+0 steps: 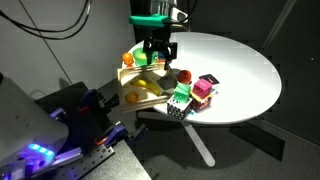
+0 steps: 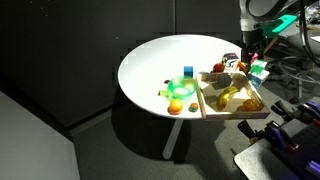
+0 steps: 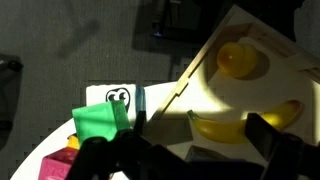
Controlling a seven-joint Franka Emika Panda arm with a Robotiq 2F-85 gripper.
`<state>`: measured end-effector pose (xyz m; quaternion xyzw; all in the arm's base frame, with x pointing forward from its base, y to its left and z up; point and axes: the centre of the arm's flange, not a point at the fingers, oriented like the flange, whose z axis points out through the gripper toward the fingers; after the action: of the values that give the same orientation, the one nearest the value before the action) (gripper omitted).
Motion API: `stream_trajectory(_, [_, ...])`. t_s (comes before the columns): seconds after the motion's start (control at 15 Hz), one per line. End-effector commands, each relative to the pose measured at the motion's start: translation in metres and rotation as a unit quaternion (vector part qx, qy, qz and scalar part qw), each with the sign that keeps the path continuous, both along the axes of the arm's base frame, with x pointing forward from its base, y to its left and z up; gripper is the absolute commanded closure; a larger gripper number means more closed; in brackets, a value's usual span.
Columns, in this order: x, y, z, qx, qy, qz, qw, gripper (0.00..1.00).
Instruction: Put the grey block in the box
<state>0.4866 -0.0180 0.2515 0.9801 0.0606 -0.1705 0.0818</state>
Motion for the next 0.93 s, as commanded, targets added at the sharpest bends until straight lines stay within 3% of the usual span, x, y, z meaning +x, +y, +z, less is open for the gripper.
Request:
stream_trajectory(0.0, [-0.032, -0.011, 0.028, 0.006, 0.021, -0.010, 0.9997, 0.00])
stream_trajectory(0.47, [-0.076, -0.024, 0.064, 0.055, -0.016, 0.020, 0.9982, 0.00])
stream_trajectory(0.87, [-0.104, -0.024, 0.093, 0.088, -0.088, 0.025, 0.9919, 0.00])
